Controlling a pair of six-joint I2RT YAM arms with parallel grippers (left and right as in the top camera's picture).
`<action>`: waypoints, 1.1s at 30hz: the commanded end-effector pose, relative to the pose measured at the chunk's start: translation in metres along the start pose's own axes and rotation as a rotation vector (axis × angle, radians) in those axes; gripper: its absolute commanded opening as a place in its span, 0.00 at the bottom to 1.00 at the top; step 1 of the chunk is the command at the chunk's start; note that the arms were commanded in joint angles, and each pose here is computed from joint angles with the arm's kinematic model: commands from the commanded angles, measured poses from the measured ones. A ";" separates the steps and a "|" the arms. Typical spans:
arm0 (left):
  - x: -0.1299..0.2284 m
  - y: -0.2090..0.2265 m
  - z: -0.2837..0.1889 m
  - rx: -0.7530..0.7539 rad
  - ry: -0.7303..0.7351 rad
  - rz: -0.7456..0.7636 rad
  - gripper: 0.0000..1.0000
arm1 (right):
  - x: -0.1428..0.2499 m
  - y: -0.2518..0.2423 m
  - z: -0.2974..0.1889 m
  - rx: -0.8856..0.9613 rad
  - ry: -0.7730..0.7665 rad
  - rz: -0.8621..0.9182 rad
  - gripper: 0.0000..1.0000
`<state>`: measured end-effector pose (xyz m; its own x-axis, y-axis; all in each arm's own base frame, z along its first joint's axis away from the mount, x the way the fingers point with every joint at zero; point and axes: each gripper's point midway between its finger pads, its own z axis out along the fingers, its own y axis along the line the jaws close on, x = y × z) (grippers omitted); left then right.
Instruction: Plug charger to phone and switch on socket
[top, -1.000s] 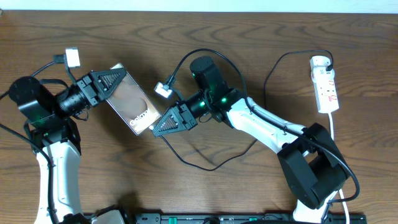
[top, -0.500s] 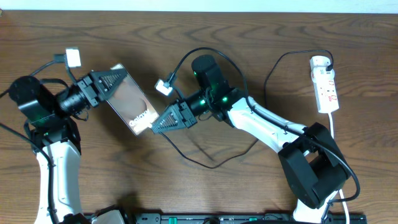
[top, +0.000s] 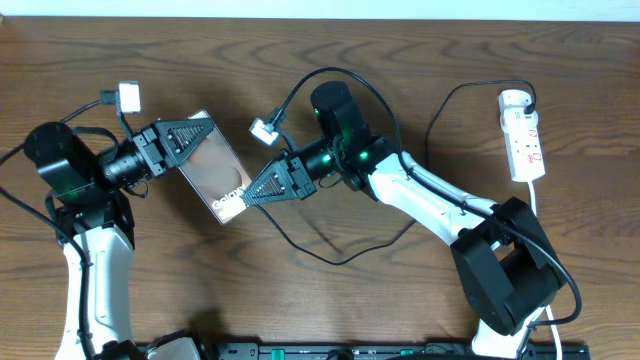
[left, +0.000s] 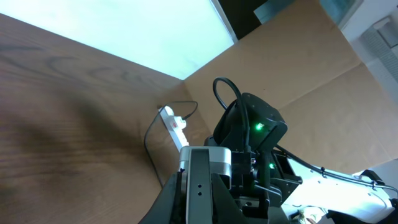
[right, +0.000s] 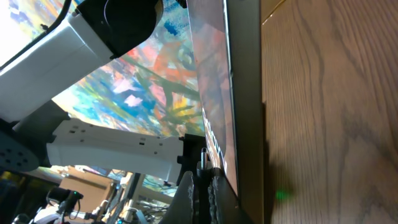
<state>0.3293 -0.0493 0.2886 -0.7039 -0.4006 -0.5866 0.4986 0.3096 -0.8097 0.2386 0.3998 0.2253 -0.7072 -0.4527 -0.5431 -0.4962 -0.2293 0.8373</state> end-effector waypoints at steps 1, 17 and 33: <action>-0.007 -0.003 -0.007 -0.007 -0.017 0.014 0.07 | -0.008 0.004 -0.002 0.018 -0.017 -0.019 0.01; -0.036 0.020 -0.065 -0.135 -0.188 0.010 0.07 | -0.007 0.006 -0.002 0.007 -0.010 -0.023 0.01; -0.045 0.017 -0.090 -0.137 -0.247 -0.133 0.08 | 0.067 -0.148 -0.115 0.977 -0.095 0.462 0.01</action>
<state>0.3281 0.0540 0.2948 -0.5814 -0.6394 -0.5031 0.3306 0.3792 -0.8642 0.2791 0.3539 0.1149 -0.9212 -0.3488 -0.1725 -0.3263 0.4511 0.8307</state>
